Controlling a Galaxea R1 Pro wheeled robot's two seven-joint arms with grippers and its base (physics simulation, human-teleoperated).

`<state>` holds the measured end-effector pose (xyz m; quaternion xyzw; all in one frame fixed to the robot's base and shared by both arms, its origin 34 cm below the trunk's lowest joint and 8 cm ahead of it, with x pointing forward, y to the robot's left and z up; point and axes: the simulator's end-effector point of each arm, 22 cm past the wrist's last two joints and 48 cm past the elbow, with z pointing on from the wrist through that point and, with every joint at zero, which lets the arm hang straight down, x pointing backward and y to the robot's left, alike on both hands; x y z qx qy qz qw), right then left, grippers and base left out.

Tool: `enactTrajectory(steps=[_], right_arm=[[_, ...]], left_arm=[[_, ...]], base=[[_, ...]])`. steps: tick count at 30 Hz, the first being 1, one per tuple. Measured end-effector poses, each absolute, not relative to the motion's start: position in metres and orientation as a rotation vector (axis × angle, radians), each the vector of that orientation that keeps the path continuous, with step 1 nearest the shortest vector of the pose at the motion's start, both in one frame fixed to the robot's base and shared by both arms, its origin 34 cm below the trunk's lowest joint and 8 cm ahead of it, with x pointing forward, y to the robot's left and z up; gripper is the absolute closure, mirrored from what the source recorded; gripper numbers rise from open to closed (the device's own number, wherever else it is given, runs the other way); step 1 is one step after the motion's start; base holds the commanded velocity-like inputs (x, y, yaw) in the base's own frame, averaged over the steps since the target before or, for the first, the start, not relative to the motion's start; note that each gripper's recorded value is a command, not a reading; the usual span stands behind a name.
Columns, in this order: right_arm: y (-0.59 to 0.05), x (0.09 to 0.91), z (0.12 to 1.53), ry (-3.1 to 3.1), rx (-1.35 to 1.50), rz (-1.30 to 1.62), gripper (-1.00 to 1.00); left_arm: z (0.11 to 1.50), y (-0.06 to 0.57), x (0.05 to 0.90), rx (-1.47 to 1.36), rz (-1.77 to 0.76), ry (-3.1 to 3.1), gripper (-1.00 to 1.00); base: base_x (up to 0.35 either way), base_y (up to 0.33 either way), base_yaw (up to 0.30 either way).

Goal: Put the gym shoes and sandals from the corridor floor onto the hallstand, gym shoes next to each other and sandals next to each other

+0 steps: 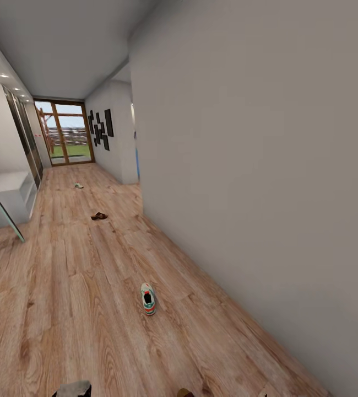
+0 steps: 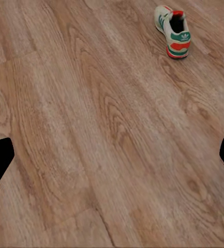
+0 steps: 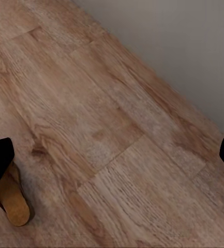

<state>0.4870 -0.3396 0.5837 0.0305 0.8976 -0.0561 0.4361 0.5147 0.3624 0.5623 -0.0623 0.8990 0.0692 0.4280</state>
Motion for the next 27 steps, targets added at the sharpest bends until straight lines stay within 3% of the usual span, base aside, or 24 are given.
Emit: enactTrajectory(steps=[9, 27], right_arm=[[-0.331, 0.556, 0.628, 2.17, -0.073, -0.181, -1.0], [-0.331, 0.639, 0.675, 2.19, -0.056, -0.195, -1.0]], left_arm=[[0.576, 0.359, 0.565, -0.17, 0.136, 2.317, -1.0], [0.602, 0.342, 0.611, -0.142, 0.054, 2.289, -1.0]], base=[[0.0, 0.0, 0.0], [0.0, 0.0, 0.0]])
